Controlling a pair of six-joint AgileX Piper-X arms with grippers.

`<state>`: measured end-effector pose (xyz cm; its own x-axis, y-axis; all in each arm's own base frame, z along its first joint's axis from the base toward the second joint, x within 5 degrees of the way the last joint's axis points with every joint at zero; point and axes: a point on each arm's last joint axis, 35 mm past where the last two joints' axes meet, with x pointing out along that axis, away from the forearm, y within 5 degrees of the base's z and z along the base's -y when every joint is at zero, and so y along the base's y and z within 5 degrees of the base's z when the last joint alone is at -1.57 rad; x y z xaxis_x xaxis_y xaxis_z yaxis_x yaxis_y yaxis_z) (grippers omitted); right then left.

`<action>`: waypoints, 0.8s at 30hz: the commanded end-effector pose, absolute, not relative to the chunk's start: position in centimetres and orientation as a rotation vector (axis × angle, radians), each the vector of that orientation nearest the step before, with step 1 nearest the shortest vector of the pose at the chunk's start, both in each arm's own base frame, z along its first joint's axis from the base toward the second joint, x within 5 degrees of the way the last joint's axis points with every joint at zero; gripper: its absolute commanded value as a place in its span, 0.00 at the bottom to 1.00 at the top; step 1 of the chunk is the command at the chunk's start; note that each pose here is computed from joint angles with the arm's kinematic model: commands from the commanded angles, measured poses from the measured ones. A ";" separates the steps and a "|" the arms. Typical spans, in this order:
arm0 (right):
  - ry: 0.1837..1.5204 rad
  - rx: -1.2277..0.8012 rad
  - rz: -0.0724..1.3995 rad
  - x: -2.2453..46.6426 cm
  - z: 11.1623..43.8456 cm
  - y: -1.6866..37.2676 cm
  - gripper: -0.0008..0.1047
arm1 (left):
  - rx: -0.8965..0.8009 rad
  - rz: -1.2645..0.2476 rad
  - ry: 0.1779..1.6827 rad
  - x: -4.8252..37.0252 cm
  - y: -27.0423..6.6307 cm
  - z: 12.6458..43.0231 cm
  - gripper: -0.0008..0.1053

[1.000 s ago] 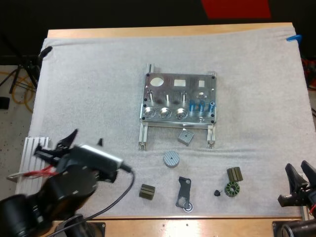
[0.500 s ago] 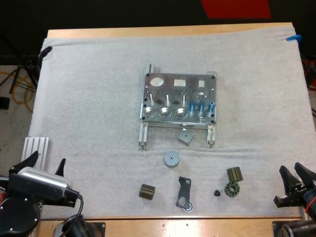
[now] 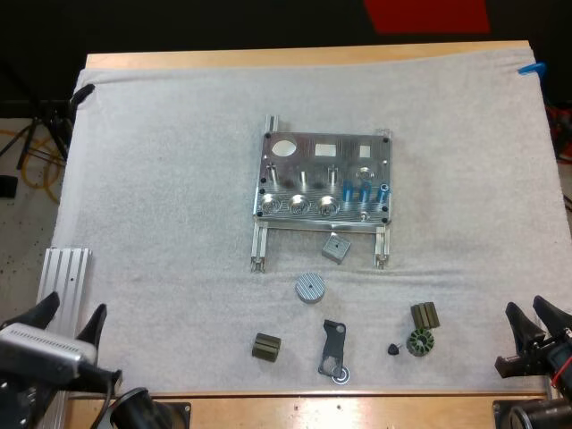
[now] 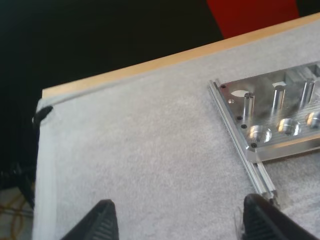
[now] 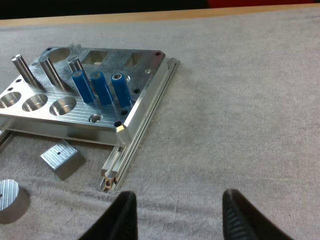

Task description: Load cells from right to left

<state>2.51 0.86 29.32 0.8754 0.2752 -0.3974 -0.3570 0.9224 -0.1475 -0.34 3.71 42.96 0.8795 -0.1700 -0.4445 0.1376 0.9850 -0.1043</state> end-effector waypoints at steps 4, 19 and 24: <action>0.383 -0.233 0.339 2.6 29.4 0.9 0.39 | -0.108 -0.092 0.459 -2.8 4.9 42.4 0.52; 0.383 -0.233 0.339 2.6 29.4 0.9 0.39 | -0.028 0.239 0.245 -12.4 2.5 40.2 0.52; 0.386 -0.216 0.335 2.6 29.4 0.9 0.39 | -0.038 0.264 0.236 -12.1 1.8 40.3 0.52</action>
<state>2.51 0.86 29.32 0.8754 0.2752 -0.3974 -0.3557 0.9234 -0.1440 -13.17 1.91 40.15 0.9437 0.2614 -0.2028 -0.2702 0.9627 -0.0161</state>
